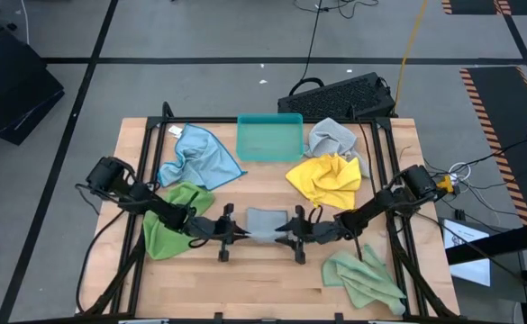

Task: Fold microfiber towels
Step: Fold the dark gray microfiber towel

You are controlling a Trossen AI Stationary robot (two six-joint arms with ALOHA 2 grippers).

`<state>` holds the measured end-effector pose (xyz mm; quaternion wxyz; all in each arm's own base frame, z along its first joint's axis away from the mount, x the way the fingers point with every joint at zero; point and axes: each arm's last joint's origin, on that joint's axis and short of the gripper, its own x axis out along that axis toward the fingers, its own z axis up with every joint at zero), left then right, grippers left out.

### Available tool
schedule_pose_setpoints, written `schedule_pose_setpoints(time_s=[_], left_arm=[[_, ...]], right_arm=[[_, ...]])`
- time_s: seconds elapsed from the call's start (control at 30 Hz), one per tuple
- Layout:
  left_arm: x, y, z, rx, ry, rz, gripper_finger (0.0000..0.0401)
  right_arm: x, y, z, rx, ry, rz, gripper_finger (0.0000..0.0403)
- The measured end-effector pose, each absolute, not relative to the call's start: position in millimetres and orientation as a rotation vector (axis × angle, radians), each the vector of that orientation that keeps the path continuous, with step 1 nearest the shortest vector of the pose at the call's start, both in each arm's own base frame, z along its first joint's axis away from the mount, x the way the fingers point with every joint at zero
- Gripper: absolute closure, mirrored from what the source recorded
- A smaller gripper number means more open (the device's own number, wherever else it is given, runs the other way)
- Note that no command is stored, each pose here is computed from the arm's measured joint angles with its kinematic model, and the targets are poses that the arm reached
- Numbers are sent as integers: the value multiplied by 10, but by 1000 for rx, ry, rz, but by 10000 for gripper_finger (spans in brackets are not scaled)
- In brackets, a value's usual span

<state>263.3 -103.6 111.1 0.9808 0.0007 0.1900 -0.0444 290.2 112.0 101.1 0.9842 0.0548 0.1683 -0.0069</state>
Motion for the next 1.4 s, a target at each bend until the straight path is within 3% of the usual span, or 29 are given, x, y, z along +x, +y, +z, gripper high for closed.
schedule_pose_setpoints(time_s=[0.13,0.23,0.6,0.83,1.07,1.17,1.4], left_arm=[[2633,-1034,1110,-33,385,-85,394],[2633,-1034,1109,-51,387,-81,388],[2627,-1061,1109,-156,402,-127,388],[2622,-1105,1124,-267,422,-243,396],[2674,-794,1010,-327,535,-85,385],[2699,-690,999,-343,555,-99,394],[2705,-882,1151,-449,498,-517,382]], right_arm=[[2868,1202,1048,81,322,-1,228],[2862,1204,1036,128,335,-9,243],[2864,1205,1035,267,338,-18,394],[2872,1245,1065,555,350,59,382],[2914,1034,963,619,433,-65,396],[2923,961,932,638,461,-103,397],[2916,1170,1056,695,427,157,391]])
